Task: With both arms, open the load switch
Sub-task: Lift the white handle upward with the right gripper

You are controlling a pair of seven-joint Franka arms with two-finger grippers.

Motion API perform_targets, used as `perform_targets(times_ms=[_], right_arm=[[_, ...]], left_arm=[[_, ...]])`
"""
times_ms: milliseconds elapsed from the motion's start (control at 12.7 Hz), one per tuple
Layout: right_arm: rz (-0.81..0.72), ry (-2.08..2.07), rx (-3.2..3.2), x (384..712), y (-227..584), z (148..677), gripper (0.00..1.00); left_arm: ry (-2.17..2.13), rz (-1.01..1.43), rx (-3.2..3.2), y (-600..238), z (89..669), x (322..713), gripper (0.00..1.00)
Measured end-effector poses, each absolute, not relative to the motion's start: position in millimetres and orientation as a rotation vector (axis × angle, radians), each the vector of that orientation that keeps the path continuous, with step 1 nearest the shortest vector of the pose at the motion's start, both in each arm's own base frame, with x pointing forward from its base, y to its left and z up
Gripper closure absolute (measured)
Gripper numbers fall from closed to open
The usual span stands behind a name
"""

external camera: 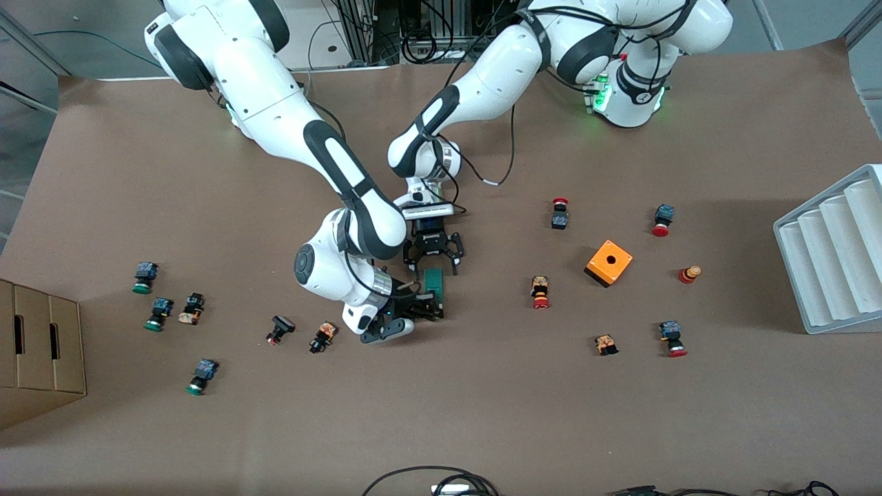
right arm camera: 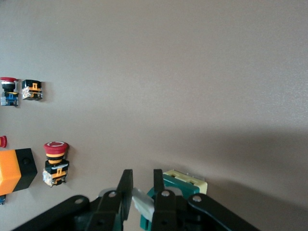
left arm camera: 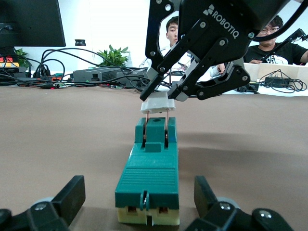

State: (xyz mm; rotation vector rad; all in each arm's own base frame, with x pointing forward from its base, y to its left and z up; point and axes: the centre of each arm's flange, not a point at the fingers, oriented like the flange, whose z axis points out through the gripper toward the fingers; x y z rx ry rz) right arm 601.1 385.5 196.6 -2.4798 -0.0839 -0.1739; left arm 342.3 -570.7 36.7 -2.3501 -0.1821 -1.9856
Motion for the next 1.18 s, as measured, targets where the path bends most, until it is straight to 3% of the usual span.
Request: perform_targets(times_ms=[1184], right_arm=[[-0.192,-0.106,-2.473,591,374,226,0.81]], left_arm=[[-0.181,-1.987,-2.349,-571,37,342,0.0]])
